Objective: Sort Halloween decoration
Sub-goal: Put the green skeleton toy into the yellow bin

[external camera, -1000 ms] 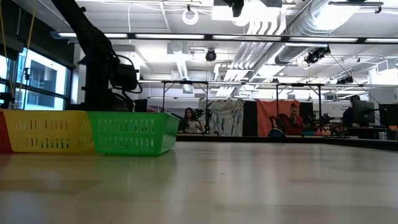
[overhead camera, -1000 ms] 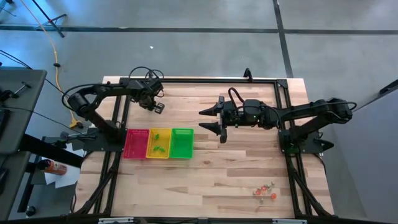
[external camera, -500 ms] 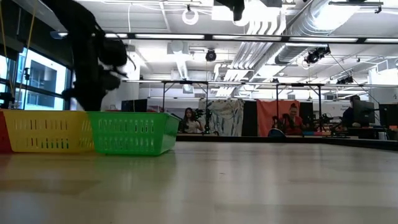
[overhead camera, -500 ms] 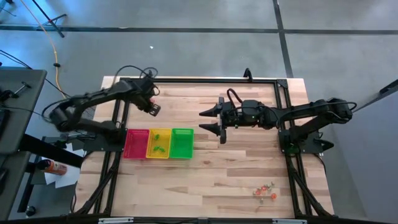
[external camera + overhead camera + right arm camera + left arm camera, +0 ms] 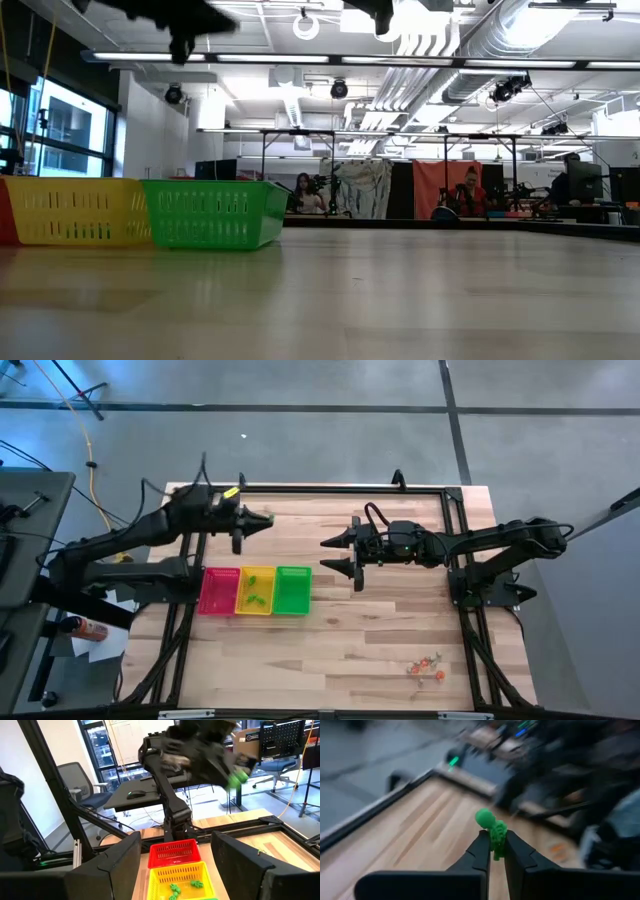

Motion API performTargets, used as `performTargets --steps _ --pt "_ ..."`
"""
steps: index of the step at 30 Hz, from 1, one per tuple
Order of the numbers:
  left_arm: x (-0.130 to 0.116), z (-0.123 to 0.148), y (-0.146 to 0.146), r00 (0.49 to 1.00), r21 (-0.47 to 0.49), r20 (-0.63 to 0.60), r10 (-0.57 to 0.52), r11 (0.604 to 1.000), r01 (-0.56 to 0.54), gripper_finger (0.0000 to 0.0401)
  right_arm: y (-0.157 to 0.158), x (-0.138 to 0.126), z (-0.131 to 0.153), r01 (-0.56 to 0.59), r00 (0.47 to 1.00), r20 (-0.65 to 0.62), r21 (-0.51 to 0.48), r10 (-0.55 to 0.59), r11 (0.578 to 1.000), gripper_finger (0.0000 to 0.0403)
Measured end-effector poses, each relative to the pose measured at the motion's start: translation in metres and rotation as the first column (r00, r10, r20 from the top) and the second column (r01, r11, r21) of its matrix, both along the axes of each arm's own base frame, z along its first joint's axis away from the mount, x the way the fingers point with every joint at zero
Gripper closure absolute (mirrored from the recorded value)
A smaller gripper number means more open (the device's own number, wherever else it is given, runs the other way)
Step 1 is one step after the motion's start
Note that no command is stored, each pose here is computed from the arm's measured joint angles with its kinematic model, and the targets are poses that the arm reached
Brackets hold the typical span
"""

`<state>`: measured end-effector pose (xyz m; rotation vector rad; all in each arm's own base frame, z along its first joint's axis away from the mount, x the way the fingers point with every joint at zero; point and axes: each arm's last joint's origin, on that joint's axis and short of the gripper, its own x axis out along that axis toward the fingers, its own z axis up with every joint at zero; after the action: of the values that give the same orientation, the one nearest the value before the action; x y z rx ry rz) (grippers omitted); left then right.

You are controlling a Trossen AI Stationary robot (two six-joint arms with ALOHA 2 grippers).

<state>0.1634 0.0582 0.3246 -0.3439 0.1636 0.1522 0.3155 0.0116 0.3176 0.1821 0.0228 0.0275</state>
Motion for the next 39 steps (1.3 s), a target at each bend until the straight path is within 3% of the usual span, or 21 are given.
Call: performTargets --steps 4,8,15,35,39 --pt "0.004 0.014 -0.022 0.987 0.078 0.121 -0.105 0.992 0.096 0.0388 0.000 0.000 0.000 0.000 1.000 0.000 0.000 0.000 1.000 0.0167" --pt "0.013 0.016 -0.043 0.977 0.149 0.143 -0.156 0.980 0.134 0.0389 0.000 0.000 0.000 0.000 1.000 0.000 0.000 0.000 1.000 0.0167" --pt "0.019 0.014 -0.065 0.982 0.215 0.133 -0.136 0.971 0.105 0.0390 0.000 0.000 0.000 0.000 1.000 0.000 0.000 0.000 1.000 0.0167" --pt "0.019 0.014 -0.066 0.986 0.204 0.134 -0.102 0.976 0.074 0.0390 0.000 0.000 0.000 0.000 1.000 0.000 0.000 0.000 1.000 0.0167" --pt "0.019 0.009 -0.065 0.993 0.123 0.090 -0.074 0.990 0.063 0.0390 0.000 0.000 0.000 0.000 1.000 0.000 0.000 0.000 1.000 0.0167"
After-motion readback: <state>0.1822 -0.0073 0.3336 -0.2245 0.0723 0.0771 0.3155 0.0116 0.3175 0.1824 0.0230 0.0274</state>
